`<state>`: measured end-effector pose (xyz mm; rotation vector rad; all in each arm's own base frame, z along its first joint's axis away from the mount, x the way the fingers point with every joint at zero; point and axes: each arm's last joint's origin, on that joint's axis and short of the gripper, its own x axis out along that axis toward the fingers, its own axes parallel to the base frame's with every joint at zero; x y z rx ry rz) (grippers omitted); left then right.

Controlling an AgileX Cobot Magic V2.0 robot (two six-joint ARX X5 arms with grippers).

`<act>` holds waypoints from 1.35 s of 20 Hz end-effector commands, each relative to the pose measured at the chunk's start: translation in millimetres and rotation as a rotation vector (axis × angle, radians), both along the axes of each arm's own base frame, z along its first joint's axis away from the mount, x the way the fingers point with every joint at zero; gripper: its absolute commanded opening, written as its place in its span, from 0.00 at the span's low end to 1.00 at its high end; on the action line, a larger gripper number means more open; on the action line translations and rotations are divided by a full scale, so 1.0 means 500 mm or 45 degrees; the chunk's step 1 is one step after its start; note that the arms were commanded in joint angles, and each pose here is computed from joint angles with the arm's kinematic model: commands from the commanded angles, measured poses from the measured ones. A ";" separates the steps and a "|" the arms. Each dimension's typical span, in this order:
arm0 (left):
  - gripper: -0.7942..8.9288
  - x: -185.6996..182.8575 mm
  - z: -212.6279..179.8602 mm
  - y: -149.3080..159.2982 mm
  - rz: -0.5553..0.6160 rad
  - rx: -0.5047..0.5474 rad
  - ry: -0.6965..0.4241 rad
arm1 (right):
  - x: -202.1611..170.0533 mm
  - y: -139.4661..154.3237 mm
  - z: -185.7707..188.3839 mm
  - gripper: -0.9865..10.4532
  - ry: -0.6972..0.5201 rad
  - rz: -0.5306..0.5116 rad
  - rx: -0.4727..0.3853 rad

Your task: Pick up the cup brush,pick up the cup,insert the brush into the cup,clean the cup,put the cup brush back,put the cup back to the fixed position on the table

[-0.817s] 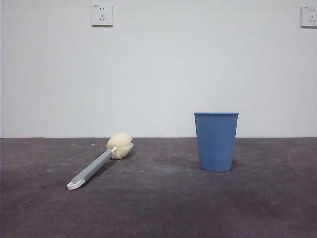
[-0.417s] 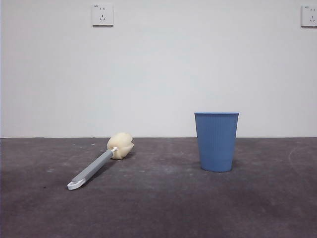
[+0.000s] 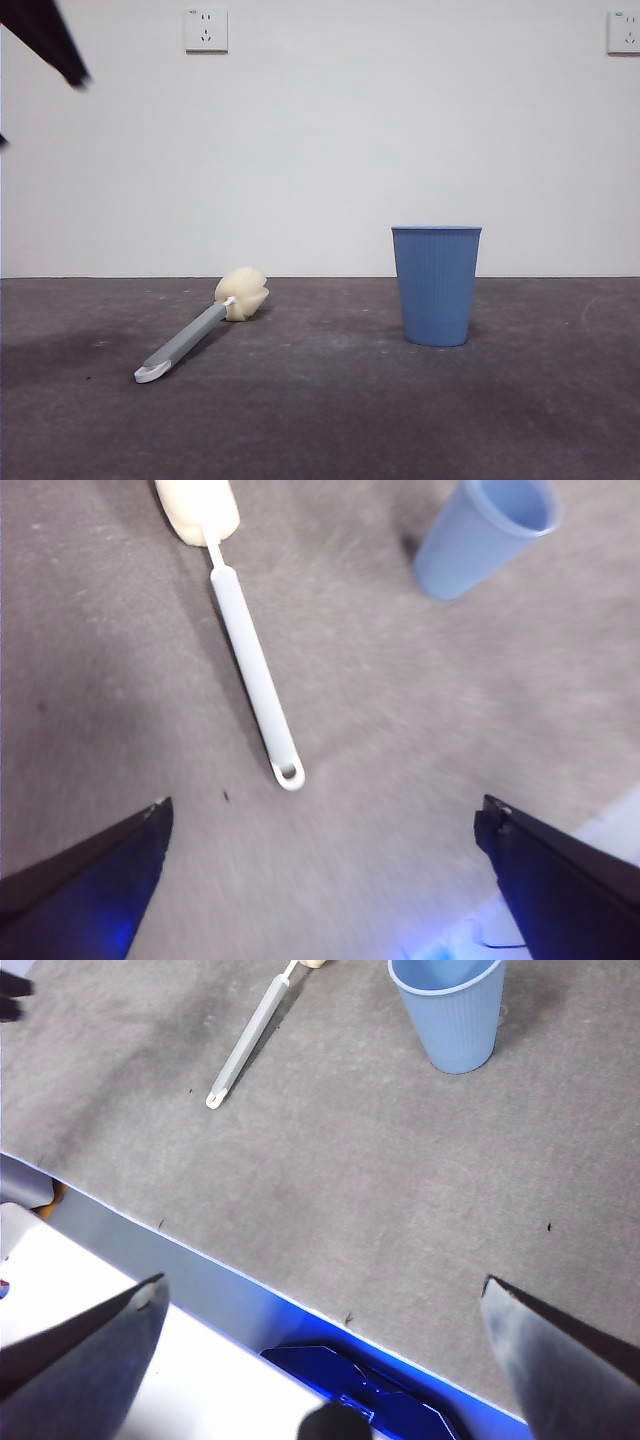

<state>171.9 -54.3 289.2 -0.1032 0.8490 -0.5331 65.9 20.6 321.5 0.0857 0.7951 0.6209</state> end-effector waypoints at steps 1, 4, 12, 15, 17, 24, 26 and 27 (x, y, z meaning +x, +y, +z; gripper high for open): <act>0.66 0.040 -0.023 -0.042 0.064 0.065 0.012 | 0.001 0.000 0.003 0.66 -0.013 -0.006 0.010; 0.65 0.088 -0.066 -0.091 0.126 0.163 0.019 | 0.003 0.001 0.003 0.66 -0.006 -0.006 0.009; 0.60 0.171 -0.180 -0.176 0.119 0.273 0.120 | 0.012 0.001 0.001 0.66 0.021 -0.009 0.009; 0.60 0.194 -0.203 -0.188 0.137 0.317 0.155 | 0.012 0.001 0.001 0.66 0.021 -0.010 0.009; 0.60 0.204 -0.219 -0.193 0.145 0.342 0.171 | 0.012 0.001 0.001 0.66 0.021 -0.010 0.009; 0.59 0.212 -0.258 -0.197 0.170 0.425 0.223 | 0.012 0.001 0.001 0.66 0.020 -0.010 0.008; 0.59 0.212 -0.266 -0.198 0.188 0.427 0.250 | 0.012 0.001 0.001 0.66 0.020 -0.010 0.008; 0.55 0.211 -0.269 -0.200 0.185 0.431 0.258 | 0.012 0.001 0.001 0.66 0.020 -0.010 0.008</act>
